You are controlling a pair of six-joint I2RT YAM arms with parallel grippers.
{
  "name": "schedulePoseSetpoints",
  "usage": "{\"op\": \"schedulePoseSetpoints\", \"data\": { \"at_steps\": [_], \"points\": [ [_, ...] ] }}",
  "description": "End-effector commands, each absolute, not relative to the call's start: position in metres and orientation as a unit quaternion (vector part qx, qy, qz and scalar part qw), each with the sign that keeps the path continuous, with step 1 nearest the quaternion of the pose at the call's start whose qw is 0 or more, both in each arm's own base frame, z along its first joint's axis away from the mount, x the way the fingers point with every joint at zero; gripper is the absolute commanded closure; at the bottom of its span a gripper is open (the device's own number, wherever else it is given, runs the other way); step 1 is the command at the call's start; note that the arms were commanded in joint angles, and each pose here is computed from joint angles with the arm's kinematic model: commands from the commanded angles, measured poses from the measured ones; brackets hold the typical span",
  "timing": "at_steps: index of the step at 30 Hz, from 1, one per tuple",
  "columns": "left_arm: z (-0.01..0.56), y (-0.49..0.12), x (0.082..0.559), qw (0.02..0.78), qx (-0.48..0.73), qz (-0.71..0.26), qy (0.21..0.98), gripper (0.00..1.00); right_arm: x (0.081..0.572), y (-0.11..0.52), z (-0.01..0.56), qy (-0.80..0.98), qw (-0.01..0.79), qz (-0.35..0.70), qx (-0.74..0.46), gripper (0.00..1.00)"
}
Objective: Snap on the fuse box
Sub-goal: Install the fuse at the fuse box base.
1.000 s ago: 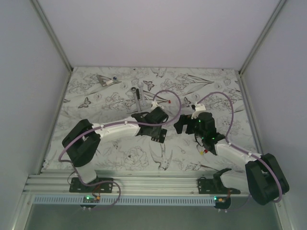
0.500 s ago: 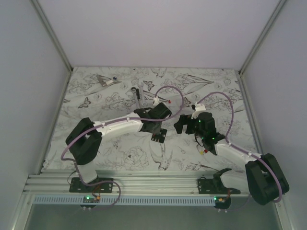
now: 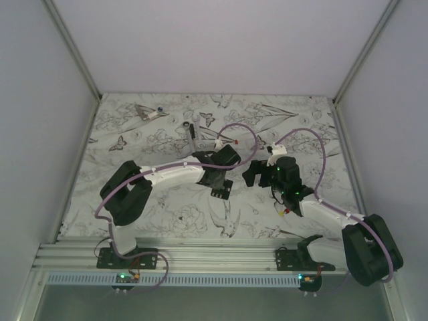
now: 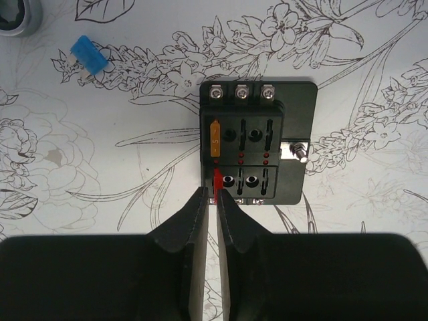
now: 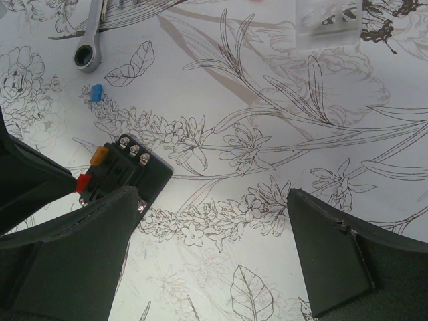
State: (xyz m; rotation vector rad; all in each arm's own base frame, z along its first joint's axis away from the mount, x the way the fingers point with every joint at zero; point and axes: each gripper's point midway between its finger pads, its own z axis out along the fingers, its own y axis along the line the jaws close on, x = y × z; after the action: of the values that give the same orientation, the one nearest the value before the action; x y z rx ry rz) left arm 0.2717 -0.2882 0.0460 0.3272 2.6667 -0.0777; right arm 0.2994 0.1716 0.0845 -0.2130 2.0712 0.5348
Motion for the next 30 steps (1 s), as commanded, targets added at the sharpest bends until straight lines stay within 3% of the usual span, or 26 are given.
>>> {"op": "schedulePoseSetpoints", "data": {
  "at_steps": [1,9,30],
  "points": [
    [0.046,-0.286,0.271,0.214,0.114,-0.024,0.970,0.85,0.303,0.171,0.090,0.841,0.486,0.224,-0.078,0.00],
    [0.058,-0.282,0.271,0.228,0.105,-0.028,0.968,0.81,0.303,0.170,0.090,0.841,0.487,0.224,-0.078,0.00],
    [0.035,-0.289,0.273,0.195,0.096,-0.028,0.976,0.83,0.304,0.171,0.090,0.841,0.487,0.225,-0.077,0.00]
  ]
}}
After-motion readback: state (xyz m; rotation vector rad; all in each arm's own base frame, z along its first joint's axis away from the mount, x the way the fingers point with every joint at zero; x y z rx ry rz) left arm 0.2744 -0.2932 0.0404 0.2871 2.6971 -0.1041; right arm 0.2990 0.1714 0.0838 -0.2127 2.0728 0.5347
